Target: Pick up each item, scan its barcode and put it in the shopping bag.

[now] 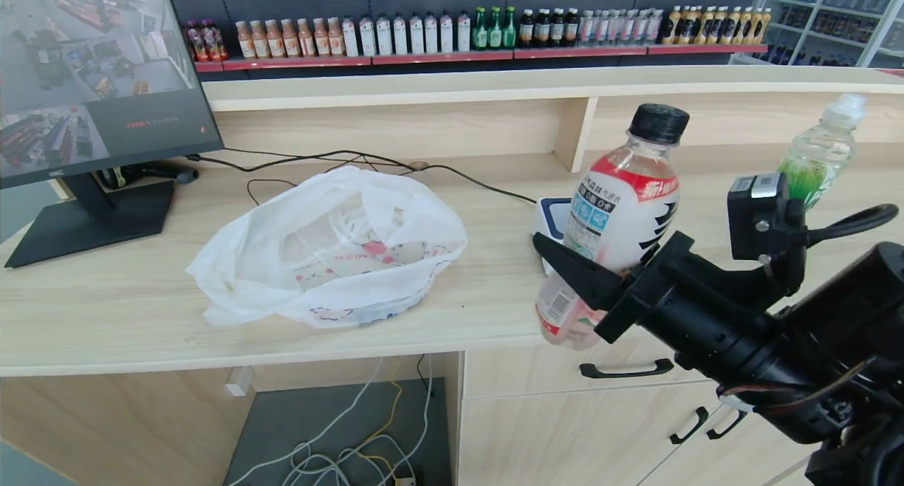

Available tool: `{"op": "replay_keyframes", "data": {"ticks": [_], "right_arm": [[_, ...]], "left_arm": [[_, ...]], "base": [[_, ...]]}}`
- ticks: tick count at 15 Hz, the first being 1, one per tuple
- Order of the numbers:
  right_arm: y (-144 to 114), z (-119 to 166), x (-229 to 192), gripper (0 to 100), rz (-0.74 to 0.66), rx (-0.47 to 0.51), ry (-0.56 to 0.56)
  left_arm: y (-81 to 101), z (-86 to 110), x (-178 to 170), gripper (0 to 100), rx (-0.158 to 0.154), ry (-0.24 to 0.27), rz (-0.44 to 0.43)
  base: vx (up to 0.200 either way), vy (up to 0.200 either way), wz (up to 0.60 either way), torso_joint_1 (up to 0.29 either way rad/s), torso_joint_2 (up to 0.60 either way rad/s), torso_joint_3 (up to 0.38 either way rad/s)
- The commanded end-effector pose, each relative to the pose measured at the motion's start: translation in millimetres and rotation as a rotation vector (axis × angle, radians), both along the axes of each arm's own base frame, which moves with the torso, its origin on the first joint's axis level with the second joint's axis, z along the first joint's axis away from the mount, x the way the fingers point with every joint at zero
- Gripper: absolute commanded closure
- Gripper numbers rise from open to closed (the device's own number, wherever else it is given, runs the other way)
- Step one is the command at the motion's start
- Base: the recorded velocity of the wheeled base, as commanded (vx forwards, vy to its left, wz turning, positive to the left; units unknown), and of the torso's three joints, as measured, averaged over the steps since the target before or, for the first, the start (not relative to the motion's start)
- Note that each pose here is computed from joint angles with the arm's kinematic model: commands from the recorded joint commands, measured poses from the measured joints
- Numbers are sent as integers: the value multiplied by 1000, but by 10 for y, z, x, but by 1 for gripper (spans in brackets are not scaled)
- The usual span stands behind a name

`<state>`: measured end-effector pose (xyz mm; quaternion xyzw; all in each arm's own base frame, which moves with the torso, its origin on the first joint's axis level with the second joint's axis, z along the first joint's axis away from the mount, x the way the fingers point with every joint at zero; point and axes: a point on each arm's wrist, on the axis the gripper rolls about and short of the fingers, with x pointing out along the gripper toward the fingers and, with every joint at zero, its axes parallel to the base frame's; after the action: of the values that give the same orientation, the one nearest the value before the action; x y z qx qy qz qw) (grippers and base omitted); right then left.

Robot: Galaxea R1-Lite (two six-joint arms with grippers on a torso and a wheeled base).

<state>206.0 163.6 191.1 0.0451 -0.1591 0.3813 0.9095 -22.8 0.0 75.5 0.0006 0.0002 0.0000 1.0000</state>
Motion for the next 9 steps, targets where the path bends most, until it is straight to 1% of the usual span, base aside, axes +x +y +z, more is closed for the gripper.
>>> {"op": "replay_keyframes", "data": {"ticks": [1, 3, 5, 8, 9], "right_arm": [[24, -37, -155, 100, -11, 24, 46], [46, -64, -187, 100, -16, 23, 62], [30, -33, -158, 100, -30, 26, 45], [-11, -19, 4, 100, -83, 37, 39], [-27, -9, 29, 100, -93, 40, 35]], "left_arm": [[0, 0, 0, 0, 0, 0, 0], [0, 0, 0, 0, 0, 0, 0], [0, 0, 0, 0, 0, 0, 0], [0, 0, 0, 0, -1, 0, 0], [0, 0, 0, 0, -3, 0, 0]], "base": [[0, 0, 0, 0, 0, 0], [0, 0, 0, 0, 0, 0], [0, 0, 0, 0, 0, 0], [0, 0, 0, 0, 0, 0], [0, 200, 0, 2, 2, 2]]}}
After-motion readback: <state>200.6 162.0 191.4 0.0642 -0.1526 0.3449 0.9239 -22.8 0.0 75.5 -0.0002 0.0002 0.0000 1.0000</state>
